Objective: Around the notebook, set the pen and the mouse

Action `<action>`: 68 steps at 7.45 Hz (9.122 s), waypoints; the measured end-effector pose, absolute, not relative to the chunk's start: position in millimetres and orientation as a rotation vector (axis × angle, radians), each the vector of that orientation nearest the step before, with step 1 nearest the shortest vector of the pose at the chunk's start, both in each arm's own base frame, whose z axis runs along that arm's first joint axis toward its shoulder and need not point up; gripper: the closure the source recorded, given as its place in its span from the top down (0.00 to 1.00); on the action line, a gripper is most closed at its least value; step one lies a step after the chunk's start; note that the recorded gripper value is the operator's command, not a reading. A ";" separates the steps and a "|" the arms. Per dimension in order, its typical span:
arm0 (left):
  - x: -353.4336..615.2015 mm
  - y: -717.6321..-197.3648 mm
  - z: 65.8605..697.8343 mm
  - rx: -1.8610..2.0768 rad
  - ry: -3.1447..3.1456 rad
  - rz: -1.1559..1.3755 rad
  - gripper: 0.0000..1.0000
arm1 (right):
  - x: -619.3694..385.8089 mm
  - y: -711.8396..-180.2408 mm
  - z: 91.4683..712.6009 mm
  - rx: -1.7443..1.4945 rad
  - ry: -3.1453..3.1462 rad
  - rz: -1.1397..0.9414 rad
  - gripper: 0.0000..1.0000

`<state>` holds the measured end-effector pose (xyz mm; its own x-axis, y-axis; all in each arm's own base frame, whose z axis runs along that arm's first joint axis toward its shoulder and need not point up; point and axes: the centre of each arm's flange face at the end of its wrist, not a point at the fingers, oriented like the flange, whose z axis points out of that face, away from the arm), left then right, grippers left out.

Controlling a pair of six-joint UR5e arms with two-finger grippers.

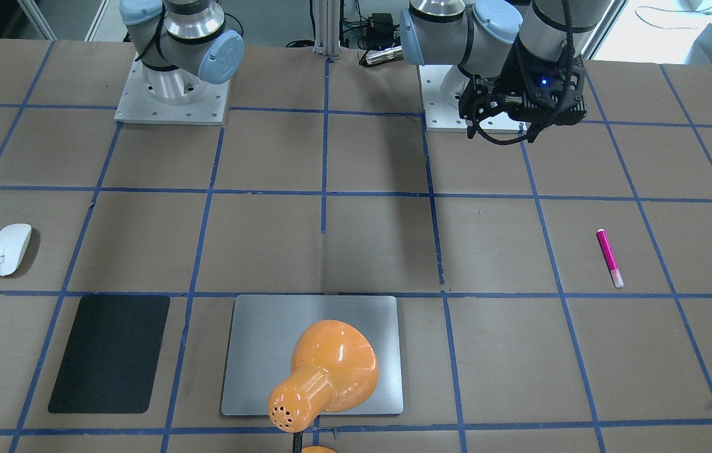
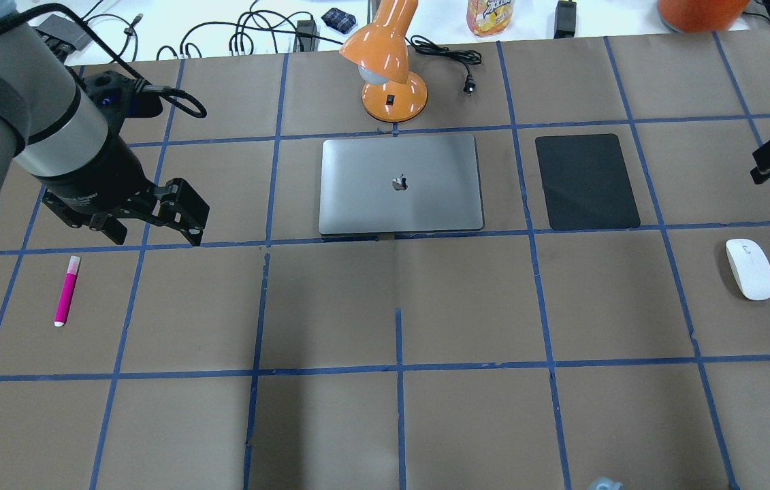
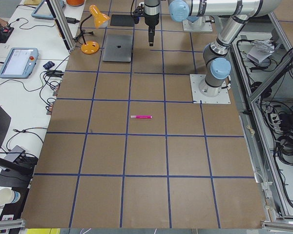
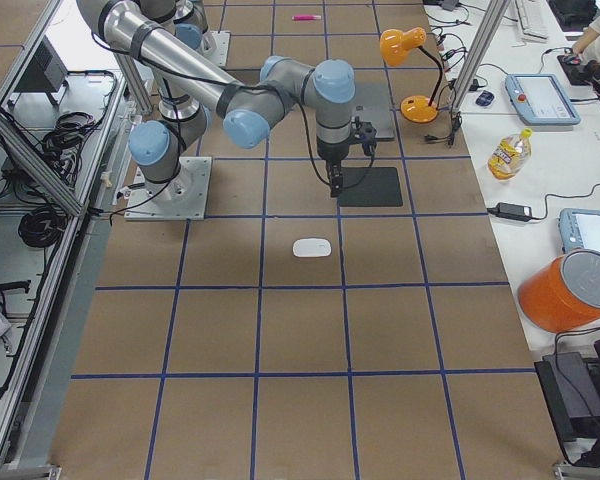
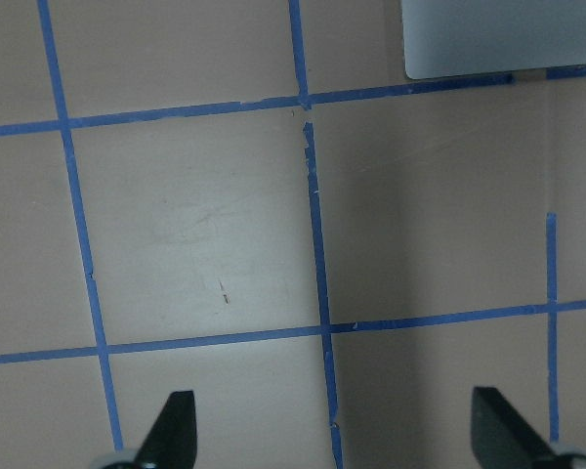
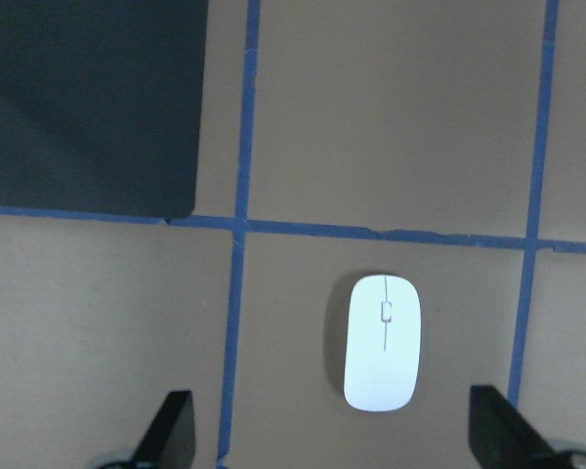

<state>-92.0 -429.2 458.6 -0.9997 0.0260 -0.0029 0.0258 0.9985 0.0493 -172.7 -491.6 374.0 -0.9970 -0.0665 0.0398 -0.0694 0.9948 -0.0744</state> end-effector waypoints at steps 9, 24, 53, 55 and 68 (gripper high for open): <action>175.3 -435.2 304.2 -0.050 3.114 0.000 1.00 | -229.5 -454.8 187.5 0.017 -3.144 0.049 0.88; 238.8 -451.8 165.9 -0.049 3.173 0.097 0.00 | -80.7 -557.2 224.2 -0.088 -3.117 0.273 0.60; -395.2 -459.9 190.8 -2.079 2.441 -0.159 0.03 | 146.8 -502.7 514.7 -0.101 -3.135 0.074 1.00; -404.0 -458.6 184.9 -2.078 2.445 -0.159 1.00 | 146.6 -502.8 514.7 -0.100 -3.134 0.072 1.00; -195.5 -554.0 363.3 -0.682 3.112 -0.181 1.00 | 145.6 -506.5 516.0 -0.091 -3.137 0.091 1.00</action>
